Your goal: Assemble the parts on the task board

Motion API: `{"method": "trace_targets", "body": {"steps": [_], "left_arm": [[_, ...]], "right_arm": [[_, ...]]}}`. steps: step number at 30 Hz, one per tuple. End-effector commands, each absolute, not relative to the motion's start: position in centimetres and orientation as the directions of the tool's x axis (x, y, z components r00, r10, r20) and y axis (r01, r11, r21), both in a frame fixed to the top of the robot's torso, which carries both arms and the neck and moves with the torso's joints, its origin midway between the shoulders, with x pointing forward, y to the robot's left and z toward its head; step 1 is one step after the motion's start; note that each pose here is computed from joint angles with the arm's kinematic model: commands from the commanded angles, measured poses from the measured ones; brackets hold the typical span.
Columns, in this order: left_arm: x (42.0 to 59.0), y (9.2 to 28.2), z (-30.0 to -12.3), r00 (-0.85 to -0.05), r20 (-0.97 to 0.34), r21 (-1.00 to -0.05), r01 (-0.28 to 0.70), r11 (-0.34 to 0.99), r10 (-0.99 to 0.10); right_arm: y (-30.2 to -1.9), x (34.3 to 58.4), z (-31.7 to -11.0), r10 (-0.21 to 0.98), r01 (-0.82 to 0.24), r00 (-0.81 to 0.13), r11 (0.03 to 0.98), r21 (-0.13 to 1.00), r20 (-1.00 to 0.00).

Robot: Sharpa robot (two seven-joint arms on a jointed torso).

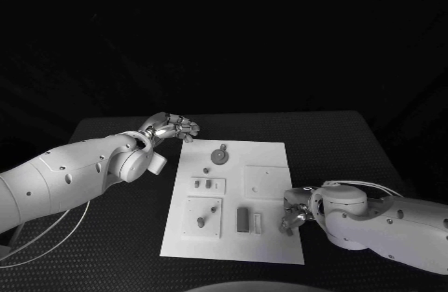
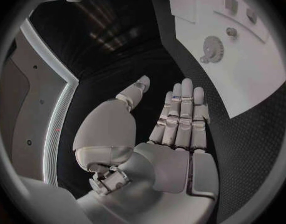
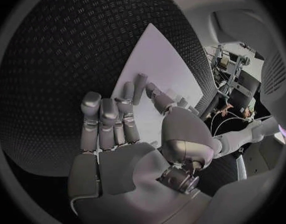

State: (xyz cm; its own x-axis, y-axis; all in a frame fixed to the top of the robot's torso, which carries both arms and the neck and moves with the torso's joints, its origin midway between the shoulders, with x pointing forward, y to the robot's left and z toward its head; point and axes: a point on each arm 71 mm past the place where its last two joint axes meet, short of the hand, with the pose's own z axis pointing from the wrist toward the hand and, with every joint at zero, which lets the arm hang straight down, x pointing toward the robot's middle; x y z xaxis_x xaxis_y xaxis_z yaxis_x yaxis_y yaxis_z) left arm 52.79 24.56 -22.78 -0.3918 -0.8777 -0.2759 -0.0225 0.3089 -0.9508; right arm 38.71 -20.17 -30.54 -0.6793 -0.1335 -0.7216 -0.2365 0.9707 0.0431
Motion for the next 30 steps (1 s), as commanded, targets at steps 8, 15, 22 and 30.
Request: {"method": "trace_targets", "body": {"steps": [8, 15, 22, 30], "left_arm": [[52.7, 24.3, -22.7, -0.406, -0.268, -0.954, -0.018, 0.301, -0.874], [52.7, 24.4, -22.7, -0.406, -0.268, -0.953, -0.019, 0.301, -0.874], [52.7, 24.4, -22.7, -0.405, -0.268, -0.953, -0.019, 0.302, -0.874], [52.7, 24.4, -22.7, -0.407, -0.269, -0.953, -0.019, 0.303, -0.873]], "right_arm": [[-20.2, 38.1, -31.6, -0.179, -0.262, -0.675, 0.965, 0.006, -0.716], [-20.4, 37.6, -31.9, -0.064, -0.173, -0.76, 0.979, 0.107, -0.646], [-20.9, 37.5, -32.1, 0.038, -0.088, -0.794, 0.981, 0.176, -0.607], [-21.2, 37.8, -31.4, 0.207, 0.039, -0.784, 0.957, 0.287, -0.585]]}}
